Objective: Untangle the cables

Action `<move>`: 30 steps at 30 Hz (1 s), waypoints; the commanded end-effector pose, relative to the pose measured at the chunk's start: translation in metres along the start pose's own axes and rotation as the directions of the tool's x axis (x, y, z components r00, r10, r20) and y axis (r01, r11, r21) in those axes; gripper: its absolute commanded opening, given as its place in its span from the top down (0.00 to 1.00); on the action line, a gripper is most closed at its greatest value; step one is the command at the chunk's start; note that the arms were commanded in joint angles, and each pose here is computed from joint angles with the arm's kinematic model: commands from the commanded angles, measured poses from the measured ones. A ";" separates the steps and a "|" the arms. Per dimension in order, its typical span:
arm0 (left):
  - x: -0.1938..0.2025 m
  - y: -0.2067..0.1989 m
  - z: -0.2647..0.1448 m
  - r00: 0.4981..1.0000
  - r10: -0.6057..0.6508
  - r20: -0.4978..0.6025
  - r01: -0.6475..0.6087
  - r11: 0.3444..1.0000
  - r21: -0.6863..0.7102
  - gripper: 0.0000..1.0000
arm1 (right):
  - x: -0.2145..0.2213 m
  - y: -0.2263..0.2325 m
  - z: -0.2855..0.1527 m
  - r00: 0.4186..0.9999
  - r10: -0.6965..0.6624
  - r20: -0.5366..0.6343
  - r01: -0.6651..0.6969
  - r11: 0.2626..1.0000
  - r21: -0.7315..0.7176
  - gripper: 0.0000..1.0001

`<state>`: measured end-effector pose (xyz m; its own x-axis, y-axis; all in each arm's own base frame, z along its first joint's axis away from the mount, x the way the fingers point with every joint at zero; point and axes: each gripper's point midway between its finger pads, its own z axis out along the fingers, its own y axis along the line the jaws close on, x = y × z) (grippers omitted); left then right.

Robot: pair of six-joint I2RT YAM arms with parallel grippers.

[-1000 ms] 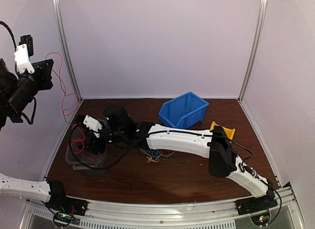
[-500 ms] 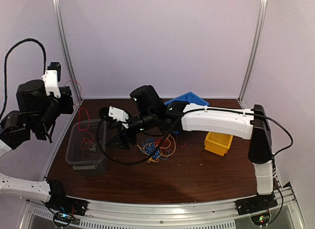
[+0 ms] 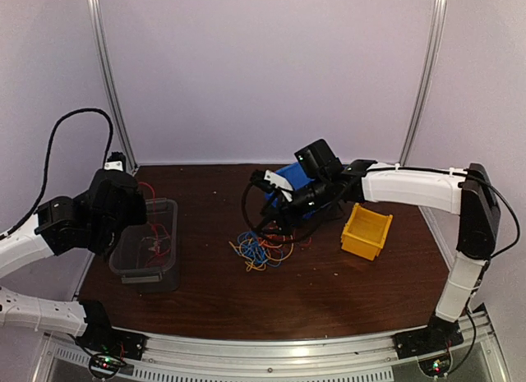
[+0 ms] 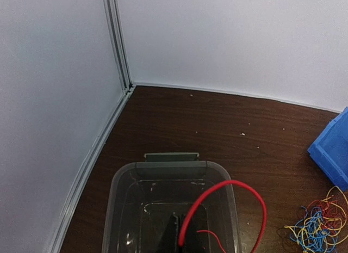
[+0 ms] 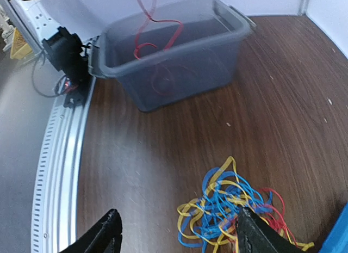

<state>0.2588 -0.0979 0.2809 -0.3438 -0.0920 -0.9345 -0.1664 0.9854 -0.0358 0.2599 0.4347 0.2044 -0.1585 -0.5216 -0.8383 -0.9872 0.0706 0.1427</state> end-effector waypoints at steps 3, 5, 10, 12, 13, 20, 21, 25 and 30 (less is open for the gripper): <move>0.043 -0.003 0.014 0.994 -0.032 -0.107 0.033 0.999 0.006 1.00 | 0.031 -0.048 -0.062 0.993 0.110 0.034 -0.114 0.982 0.153 0.33; 0.059 -0.004 0.019 0.989 -0.027 -0.148 0.028 1.000 0.004 1.00 | 0.044 -0.065 -0.077 0.992 0.125 0.029 -0.129 0.963 0.238 0.36; 0.087 -0.004 0.026 0.975 -0.048 -0.217 0.047 0.999 -0.010 0.70 | 0.069 -0.083 -0.094 0.991 0.131 -0.004 -0.122 0.929 0.351 0.43; 0.084 -0.005 0.025 0.974 -0.068 -0.217 0.067 0.998 -0.015 0.48 | 0.074 -0.085 -0.097 0.991 0.133 0.002 -0.125 0.922 0.365 0.47; 0.080 -0.007 0.025 0.974 -0.074 -0.213 0.074 0.997 -0.009 0.42 | 0.075 -0.086 -0.098 0.991 0.136 0.007 -0.129 0.921 0.367 0.49; -0.005 -0.041 0.010 0.995 -0.040 -0.091 0.051 0.991 0.126 0.26 | 0.077 -0.086 -0.092 0.992 0.124 0.024 -0.125 0.931 0.344 0.54; -0.020 -0.053 0.007 0.998 -0.019 -0.062 0.030 0.984 0.177 0.25 | 0.079 -0.086 -0.090 0.991 0.128 0.024 -0.129 0.931 0.341 0.55; -0.058 -0.131 -0.006 0.999 0.054 0.007 -0.051 0.877 0.478 0.27 | 0.090 -0.087 -0.084 0.991 0.135 0.004 -0.129 0.933 0.336 0.59; -0.049 -0.213 -0.002 0.991 0.128 -0.037 -0.074 0.760 0.646 0.33 | 0.097 -0.084 -0.087 0.991 0.136 0.012 -0.132 0.932 0.337 0.62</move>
<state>0.3042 -0.2322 0.3346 -0.4057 -0.0683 -0.9115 0.2637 0.9461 -0.1883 0.3275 0.3091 0.1614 -0.2998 -0.5051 -0.8093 -0.9058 0.4169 0.0753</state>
